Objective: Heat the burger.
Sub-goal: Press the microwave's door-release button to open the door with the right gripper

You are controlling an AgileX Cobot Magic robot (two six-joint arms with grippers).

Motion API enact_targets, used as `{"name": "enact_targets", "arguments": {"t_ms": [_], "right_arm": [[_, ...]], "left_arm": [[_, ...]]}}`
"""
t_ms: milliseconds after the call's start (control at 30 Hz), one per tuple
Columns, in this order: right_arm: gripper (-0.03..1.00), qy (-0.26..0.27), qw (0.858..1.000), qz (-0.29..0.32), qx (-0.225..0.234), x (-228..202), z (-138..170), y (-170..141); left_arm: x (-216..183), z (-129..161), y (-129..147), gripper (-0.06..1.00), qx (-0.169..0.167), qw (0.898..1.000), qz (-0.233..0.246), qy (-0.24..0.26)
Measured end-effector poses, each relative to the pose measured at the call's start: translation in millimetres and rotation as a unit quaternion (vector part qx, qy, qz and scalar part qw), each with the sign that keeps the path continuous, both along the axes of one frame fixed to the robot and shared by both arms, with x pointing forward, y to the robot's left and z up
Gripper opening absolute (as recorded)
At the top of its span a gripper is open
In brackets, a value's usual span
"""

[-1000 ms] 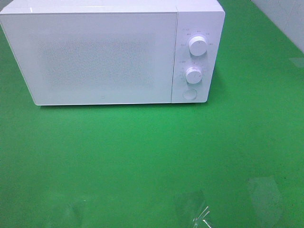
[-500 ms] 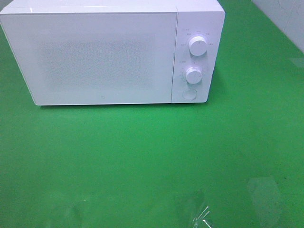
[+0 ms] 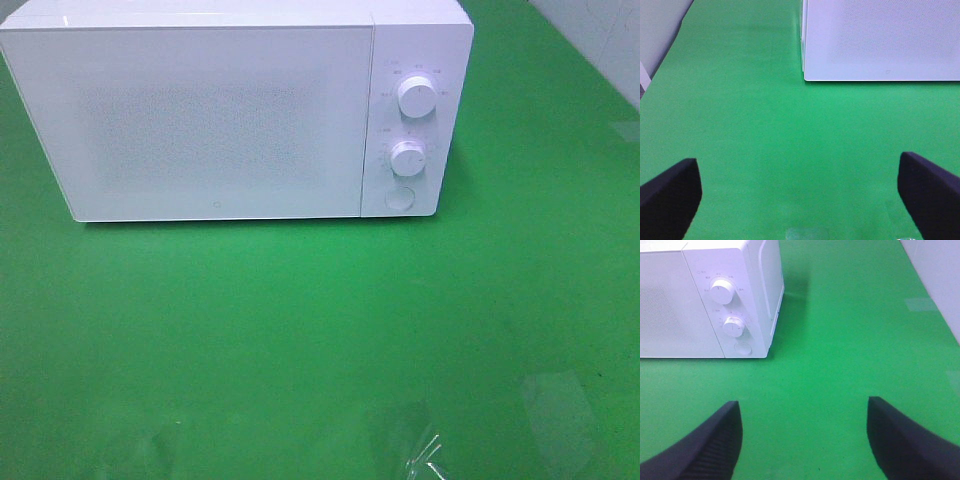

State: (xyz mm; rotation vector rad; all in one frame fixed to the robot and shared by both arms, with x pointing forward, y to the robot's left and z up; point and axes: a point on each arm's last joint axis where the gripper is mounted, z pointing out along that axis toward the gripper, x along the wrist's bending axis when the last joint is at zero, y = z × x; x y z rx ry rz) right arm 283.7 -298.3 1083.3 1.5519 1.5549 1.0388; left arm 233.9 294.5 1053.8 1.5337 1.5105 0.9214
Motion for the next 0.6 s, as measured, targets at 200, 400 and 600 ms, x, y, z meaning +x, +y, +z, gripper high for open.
{"name": "enact_targets", "arguments": {"t_ms": [200, 400, 600], "right_arm": [[0.69, 0.014, 1.000, 0.004, -0.003, 25, 0, 4], [0.69, 0.050, 0.999, 0.007, -0.008, 55, -7, 9], [0.69, 0.049, 0.999, 0.013, -0.005, 77, -27, 14]], "left_arm": [[0, 0, 0, 0.99, 0.000, 1.000, 0.000, 0.000], [0, 0, 0, 0.99, 0.000, 1.000, 0.000, 0.000], [0, 0, 0, 0.99, 0.000, 1.000, 0.000, 0.000]]}}
